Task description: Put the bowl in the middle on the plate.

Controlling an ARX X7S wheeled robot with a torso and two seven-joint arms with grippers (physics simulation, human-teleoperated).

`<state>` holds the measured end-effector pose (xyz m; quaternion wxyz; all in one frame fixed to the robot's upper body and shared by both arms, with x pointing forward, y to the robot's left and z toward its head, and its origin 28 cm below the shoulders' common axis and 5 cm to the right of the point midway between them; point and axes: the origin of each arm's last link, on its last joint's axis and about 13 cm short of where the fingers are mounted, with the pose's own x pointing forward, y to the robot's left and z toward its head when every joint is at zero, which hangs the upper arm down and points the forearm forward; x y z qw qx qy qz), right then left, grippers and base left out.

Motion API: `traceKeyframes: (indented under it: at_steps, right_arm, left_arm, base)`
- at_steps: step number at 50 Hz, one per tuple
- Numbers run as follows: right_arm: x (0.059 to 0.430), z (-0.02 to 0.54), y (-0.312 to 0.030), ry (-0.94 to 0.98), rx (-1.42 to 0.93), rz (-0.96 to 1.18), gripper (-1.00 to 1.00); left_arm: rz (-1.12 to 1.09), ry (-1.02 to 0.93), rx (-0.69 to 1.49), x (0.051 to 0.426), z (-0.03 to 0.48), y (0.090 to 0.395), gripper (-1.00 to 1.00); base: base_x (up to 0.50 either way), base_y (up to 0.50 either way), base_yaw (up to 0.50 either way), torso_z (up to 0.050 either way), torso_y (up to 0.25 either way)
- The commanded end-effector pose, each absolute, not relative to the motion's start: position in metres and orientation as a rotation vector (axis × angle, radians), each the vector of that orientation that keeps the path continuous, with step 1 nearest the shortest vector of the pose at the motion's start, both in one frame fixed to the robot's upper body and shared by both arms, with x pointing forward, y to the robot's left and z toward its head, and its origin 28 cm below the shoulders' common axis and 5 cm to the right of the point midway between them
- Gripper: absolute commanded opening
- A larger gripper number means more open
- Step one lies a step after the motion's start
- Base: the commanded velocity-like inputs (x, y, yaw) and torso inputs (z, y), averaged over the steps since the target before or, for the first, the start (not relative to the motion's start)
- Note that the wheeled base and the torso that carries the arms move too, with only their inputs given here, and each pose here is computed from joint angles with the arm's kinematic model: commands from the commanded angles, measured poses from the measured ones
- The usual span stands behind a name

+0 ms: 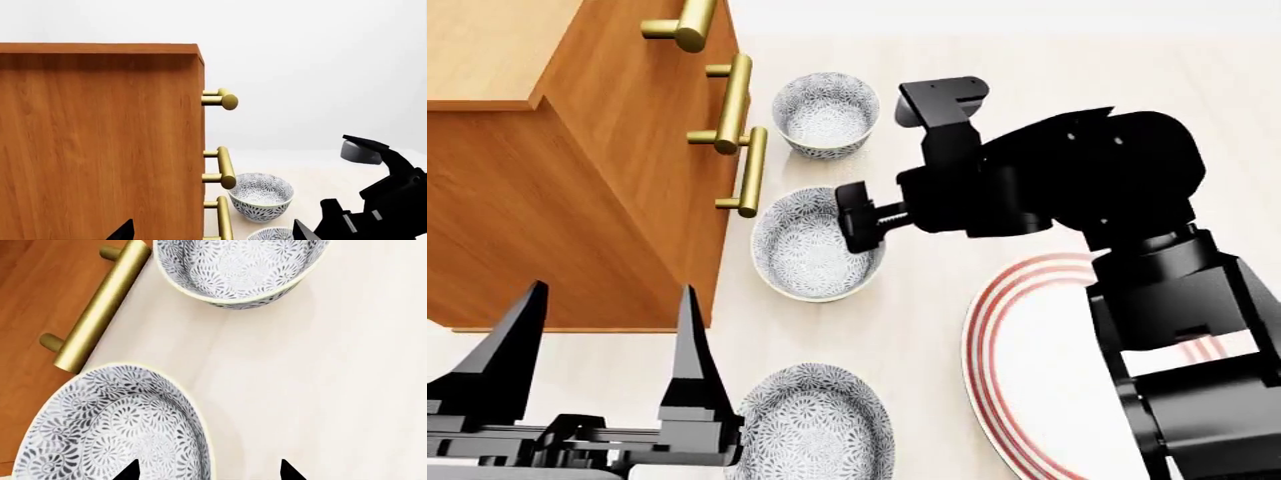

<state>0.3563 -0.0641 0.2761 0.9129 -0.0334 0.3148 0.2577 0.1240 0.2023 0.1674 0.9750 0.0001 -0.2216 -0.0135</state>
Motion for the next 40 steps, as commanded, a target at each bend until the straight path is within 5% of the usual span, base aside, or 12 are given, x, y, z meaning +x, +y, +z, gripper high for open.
traceKeyframes:
  at_steps: [1, 37, 38, 40]
  right_arm:
    - [0.366, 0.268, -0.061, 0.691, -0.06, 0.518, 1.0]
    - [0.368, 0.234, -0.048, 0.755, -0.079, 0.575, 1.0]
    - [0.368, 0.234, -0.048, 0.751, -0.081, 0.576, -1.0]
    - [0.367, 0.235, -0.048, 0.749, -0.087, 0.584, -1.0]
  left_arm:
    - [-0.025, -0.444, 0.004, 0.125, 0.166, 0.202, 1.0]
    - [-0.019, -0.447, -0.002, 0.125, 0.166, 0.202, 1.0]
    - [-0.019, -0.447, -0.002, 0.125, 0.166, 0.202, 1.0]
    - [-0.018, -0.445, -0.001, 0.125, 0.166, 0.202, 1.0]
  base:
    - [0.0, 0.0, 0.0, 0.0, 0.0]
    - [0.0, 0.0, 0.0, 0.0, 0.0]
    - [0.0, 0.0, 0.0, 0.0, 0.0]
    - [0.0, 0.0, 0.0, 0.0, 0.0]
